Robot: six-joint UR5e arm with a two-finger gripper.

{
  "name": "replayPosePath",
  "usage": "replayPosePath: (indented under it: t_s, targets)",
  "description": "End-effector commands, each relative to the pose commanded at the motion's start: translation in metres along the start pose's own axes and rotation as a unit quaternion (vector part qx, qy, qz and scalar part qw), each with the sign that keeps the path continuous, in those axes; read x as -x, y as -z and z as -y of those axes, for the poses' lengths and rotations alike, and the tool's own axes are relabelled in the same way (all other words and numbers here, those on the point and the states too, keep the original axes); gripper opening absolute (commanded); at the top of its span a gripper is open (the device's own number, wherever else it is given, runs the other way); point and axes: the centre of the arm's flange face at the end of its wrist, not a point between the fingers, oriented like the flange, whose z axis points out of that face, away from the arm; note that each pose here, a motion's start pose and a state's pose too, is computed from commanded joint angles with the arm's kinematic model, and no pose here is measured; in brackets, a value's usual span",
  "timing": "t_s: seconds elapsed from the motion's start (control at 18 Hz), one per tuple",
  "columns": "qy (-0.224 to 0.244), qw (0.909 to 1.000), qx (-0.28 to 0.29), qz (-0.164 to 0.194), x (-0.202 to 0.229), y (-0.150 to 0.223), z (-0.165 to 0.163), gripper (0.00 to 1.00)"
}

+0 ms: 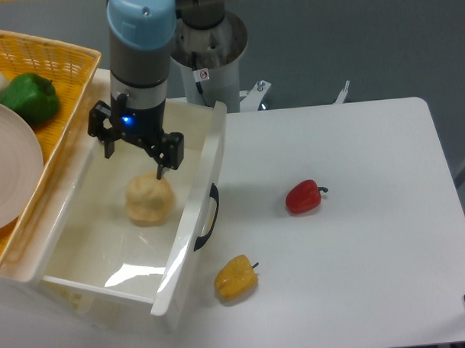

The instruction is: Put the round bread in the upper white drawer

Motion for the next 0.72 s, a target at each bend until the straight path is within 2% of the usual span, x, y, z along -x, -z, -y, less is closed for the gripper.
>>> replayPosePath:
  t_s: [0.17, 0.28, 0.44, 0.72]
  targets:
    - [-0.032, 0.9935, 0.059, 0.091, 0.023, 0.007, -0.014, 1.00]
    - [-0.035, 0.9878, 0.084, 0.126, 0.044, 0.011, -0.025, 1.00]
    - [-0.018, 0.9869, 0.091, 0.132, 0.079, 0.016, -0.041, 1.00]
    - [-0.035, 0.9847, 0.097, 0.140, 0.153, 0.017, -0.076, 1.00]
